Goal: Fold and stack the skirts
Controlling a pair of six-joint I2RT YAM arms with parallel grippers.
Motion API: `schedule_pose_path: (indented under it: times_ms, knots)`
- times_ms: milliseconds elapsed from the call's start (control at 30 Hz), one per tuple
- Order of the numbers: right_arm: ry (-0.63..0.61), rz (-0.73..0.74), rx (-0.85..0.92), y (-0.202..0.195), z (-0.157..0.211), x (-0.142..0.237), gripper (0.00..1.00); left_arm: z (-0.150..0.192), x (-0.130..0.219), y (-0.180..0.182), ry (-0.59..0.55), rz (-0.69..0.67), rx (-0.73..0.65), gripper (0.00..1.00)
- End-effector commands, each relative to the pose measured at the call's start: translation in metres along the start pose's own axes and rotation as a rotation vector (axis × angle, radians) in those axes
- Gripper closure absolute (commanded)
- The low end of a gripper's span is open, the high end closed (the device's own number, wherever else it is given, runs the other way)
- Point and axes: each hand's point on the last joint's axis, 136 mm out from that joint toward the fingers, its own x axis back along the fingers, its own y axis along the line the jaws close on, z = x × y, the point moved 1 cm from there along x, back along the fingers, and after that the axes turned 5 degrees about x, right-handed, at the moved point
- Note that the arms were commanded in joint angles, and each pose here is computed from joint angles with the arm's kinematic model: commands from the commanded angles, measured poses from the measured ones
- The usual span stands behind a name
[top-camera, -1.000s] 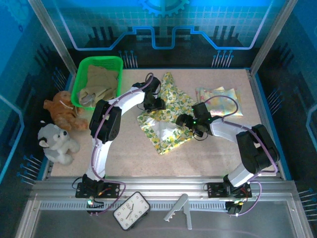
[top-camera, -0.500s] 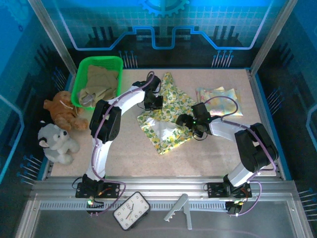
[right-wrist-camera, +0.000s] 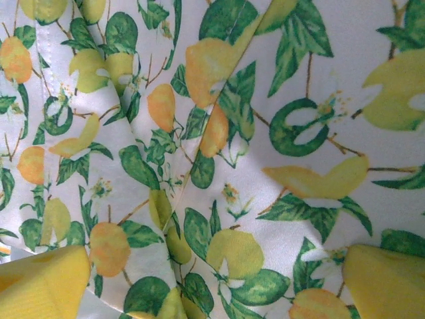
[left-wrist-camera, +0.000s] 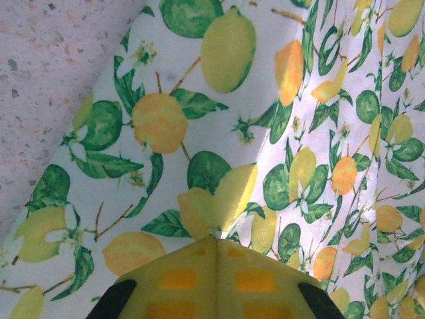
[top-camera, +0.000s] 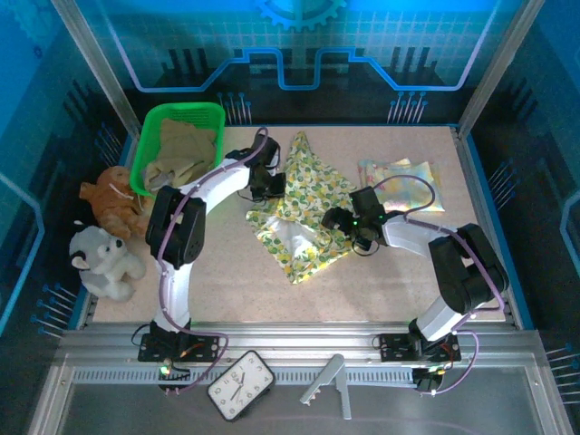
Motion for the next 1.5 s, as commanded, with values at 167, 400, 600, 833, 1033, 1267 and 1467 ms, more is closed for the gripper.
schedule_pose_path:
  times_ms: [167, 400, 600, 833, 1033, 1267, 1467]
  knots:
    - [0.091, 0.077, -0.018, -0.026, 0.013, -0.014, 0.00, 0.005, 0.069, 0.109, -0.152, -0.068, 0.235, 1.00]
    - [0.143, 0.018, 0.193, 0.005, -0.017, -0.016, 0.00, 0.092, 0.089, 0.171, -0.068, -0.150, 0.318, 1.00]
    - [0.179, -0.023, 0.372, 0.047, -0.050, -0.008, 0.00, 0.125, 0.111, 0.185, -0.056, -0.238, 0.431, 0.67]
    - [0.189, -0.162, 0.259, 0.083, -0.033, 0.005, 0.00, 0.102, 0.135, 0.152, -0.181, -0.133, 0.500, 0.37]
    - [0.277, -0.238, 0.087, 0.099, 0.013, -0.010, 0.00, 0.079, 0.090, 0.089, -0.040, 0.101, 0.428, 0.18]
    - [0.242, -0.056, -0.003, 0.053, 0.022, -0.026, 0.00, 0.106, 0.040, 0.138, 0.032, -0.114, 0.550, 0.05]
    - [0.219, -0.013, 0.009, 0.026, -0.015, -0.044, 0.00, 0.170, 0.032, 0.171, 0.104, -0.209, 0.655, 0.01]
